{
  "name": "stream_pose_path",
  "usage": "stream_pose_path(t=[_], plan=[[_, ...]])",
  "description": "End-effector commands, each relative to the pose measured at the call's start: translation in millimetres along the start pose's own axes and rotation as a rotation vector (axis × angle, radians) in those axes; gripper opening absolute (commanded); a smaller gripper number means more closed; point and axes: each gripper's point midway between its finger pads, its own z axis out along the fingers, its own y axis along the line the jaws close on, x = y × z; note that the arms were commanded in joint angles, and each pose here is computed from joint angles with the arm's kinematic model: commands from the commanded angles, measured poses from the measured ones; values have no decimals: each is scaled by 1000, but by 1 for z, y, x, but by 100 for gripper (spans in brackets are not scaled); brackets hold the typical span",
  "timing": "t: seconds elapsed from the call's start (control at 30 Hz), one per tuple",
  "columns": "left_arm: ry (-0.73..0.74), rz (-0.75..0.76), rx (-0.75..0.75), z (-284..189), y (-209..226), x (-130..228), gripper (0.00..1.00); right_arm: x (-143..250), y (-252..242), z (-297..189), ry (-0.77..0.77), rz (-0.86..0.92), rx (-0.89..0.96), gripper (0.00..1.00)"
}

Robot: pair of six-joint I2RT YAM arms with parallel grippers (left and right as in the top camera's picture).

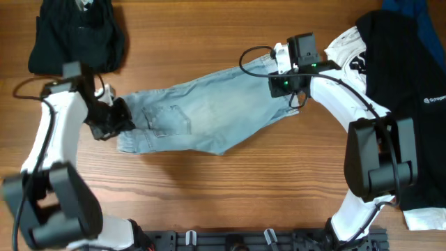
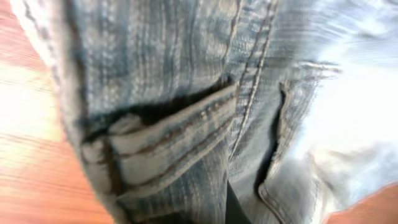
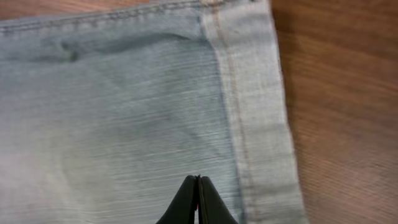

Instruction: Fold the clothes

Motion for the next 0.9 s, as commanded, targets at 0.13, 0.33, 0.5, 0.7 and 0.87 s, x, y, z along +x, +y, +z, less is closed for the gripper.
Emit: stream_pose_path(t=[0.13, 0.33, 0.5, 0.7, 0.87], plan=[[-204, 113, 21, -83, -24, -15, 4, 46, 15, 29, 60, 101, -62, 4], [-257, 196, 176, -91, -103, -21, 5, 80, 23, 41, 104, 184, -117, 4], [-193, 259, 261, -22, -204, -11, 12, 77, 27, 41, 93, 190, -138, 4], [-203, 468, 484, 22, -315, 20, 38, 76, 27, 41, 89, 213, -138, 4], [-232, 509, 479, 25, -329, 31, 100, 30, 33, 17, -50, 250, -226, 4]])
